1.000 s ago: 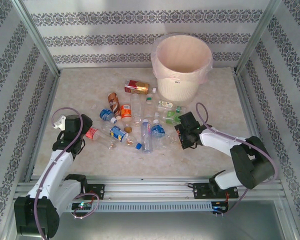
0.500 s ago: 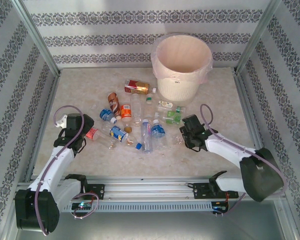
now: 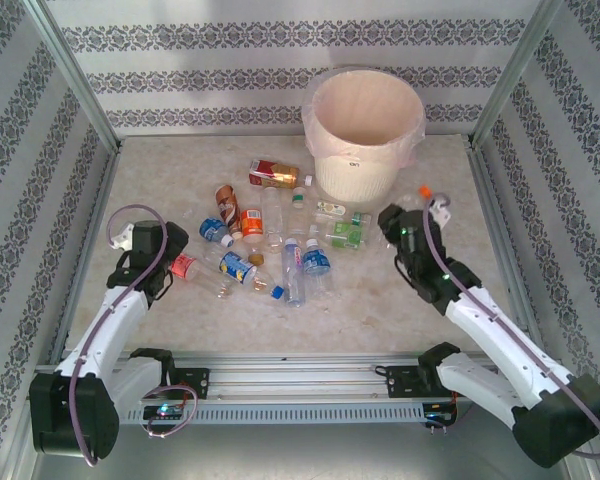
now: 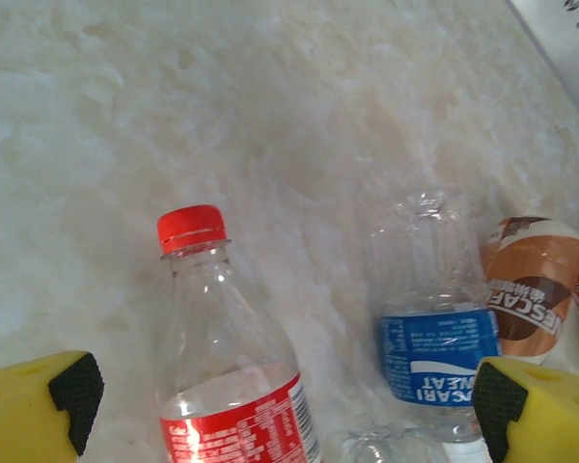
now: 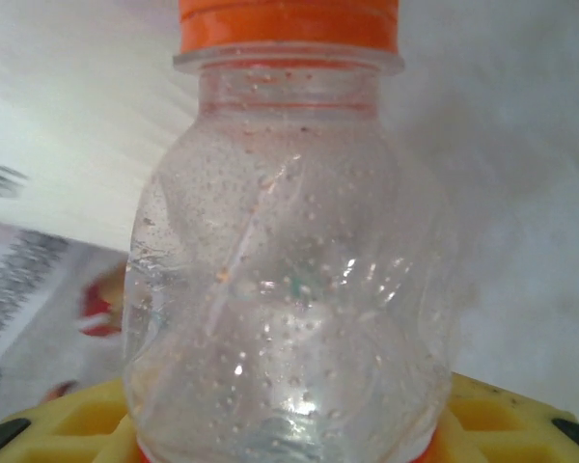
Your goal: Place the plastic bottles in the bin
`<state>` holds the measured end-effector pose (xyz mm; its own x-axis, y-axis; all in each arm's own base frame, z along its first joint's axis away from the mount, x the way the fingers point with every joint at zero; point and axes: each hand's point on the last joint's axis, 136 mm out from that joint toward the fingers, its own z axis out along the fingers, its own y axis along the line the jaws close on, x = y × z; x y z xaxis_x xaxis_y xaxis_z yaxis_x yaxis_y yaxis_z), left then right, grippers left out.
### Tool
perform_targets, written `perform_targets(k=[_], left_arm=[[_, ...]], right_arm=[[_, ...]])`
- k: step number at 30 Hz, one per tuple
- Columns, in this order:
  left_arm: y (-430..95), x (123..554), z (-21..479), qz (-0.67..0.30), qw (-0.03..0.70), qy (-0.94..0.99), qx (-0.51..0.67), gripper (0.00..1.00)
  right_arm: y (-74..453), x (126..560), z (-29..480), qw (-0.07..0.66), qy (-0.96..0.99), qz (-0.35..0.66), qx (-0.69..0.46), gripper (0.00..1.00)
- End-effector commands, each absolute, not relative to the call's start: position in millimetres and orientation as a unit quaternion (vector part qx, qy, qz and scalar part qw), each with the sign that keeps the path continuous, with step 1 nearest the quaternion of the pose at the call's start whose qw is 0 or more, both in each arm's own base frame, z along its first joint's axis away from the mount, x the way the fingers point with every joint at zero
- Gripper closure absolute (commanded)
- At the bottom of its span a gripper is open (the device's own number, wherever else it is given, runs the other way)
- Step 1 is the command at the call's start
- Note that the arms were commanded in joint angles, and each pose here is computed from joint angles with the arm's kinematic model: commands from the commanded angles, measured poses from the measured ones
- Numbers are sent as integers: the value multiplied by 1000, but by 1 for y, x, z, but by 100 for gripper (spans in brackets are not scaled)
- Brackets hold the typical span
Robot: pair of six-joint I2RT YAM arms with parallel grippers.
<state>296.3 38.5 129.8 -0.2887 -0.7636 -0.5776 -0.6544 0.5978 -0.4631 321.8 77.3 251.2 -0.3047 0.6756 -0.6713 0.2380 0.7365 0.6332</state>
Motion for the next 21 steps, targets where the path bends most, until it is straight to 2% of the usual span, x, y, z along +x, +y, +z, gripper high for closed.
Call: perform_targets(k=[1,5,9,15,21], left_arm=[[36,305,141,-78,407,793,-447,0],[35,306,138,-79,397,795,-452,0],[35,305,140,-80,396,795,-453,0],[37,301,139,-75,393,794,-458,0],[39,294,138,-74,391,791,-464,0]], right_arm=[[82,343,343,602,750,213,171,59],[97,368,402,624,733,251,103,59],[116,405,431,614,743,263,43,58],[131,472,433,594,759,267,9,58],[144,529,404,555,790,261,7,57]])
